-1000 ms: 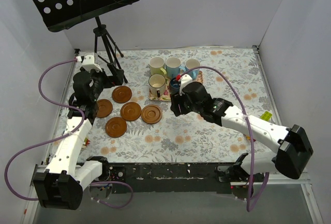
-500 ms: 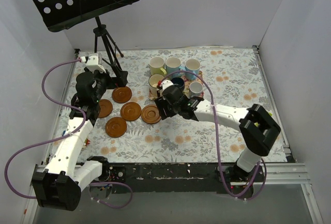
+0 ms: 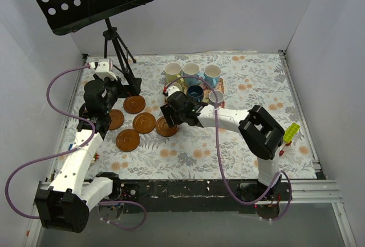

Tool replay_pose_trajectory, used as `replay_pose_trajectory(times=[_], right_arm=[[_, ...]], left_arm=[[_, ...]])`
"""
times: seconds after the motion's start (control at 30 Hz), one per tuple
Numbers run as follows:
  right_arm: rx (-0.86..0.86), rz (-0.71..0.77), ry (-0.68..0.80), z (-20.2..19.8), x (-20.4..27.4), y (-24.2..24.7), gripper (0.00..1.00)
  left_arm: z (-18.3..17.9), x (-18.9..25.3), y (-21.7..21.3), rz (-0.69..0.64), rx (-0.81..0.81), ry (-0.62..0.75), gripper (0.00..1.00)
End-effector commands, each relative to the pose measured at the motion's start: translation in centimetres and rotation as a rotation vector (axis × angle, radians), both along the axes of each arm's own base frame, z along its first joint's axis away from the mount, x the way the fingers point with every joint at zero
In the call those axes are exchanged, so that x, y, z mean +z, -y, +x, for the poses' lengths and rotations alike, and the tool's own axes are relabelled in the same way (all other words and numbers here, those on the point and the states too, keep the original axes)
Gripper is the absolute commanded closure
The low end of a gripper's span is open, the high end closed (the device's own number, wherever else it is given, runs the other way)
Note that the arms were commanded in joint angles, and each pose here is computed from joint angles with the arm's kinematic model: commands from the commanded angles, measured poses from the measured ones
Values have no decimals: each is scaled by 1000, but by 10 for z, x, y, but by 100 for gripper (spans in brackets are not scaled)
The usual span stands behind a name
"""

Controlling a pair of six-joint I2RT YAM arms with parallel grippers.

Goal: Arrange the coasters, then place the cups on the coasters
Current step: Move the cup to the center of the board.

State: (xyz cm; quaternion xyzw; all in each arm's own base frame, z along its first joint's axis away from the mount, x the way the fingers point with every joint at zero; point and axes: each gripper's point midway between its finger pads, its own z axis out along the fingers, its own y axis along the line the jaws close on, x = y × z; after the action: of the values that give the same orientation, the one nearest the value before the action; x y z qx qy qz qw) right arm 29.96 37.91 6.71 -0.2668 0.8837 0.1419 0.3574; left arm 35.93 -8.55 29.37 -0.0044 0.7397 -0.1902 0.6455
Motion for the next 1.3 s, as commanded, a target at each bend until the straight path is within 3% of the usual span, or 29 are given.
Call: replay_pose_trajectory(times=[0.0, 0.53, 1.27], right_arm=[[22, 65, 30, 14, 11, -27, 23], [-23, -2, 13, 15, -9, -5, 23], [17, -17, -54, 1, -33, -8, 43]], left_arm=[[-3, 3, 3, 12, -22, 25, 2], [-5, 5, 7, 9, -42, 31, 2], [-4, -1, 12, 9, -59, 13, 2]])
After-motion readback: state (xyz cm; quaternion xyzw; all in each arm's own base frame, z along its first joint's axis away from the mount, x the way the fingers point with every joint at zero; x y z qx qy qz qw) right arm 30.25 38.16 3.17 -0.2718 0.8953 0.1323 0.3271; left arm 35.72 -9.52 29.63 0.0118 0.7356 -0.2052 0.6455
